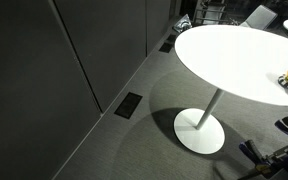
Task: Move the ring stacking stand to the left and remove the blue ring from the ring stacking stand and place it to on the table
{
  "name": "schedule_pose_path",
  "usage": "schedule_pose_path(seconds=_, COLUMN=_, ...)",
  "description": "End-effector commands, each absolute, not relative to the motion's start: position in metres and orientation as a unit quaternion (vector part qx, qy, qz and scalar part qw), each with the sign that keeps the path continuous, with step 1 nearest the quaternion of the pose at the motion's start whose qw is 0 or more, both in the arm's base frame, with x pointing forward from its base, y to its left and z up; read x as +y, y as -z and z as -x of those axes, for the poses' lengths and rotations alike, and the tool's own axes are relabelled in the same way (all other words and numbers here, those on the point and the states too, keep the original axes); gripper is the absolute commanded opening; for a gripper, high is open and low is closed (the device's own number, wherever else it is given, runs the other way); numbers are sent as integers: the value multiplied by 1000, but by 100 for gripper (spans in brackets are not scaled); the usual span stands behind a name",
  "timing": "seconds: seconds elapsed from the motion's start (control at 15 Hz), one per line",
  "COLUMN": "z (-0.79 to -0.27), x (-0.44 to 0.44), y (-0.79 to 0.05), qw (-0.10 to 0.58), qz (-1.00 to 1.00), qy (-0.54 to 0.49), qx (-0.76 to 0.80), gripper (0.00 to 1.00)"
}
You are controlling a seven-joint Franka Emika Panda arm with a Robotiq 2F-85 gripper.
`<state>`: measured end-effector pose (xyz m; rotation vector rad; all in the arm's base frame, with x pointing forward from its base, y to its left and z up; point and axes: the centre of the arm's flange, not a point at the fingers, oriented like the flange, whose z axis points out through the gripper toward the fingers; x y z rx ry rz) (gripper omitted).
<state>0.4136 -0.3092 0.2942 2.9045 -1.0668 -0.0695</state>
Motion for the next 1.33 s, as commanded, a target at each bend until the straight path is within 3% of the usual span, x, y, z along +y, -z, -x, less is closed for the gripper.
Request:
schedule_pose_path(seconds=0.0, z=-426, x=-303, y=-306, qw=19, qz=-943, qy=13, qx=-333, gripper=20)
schedule_pose_path(seconds=1.27, z=-520, x=-202, y=-326, qw=1, qz=-972, qy=-4, qx=-236, gripper=20)
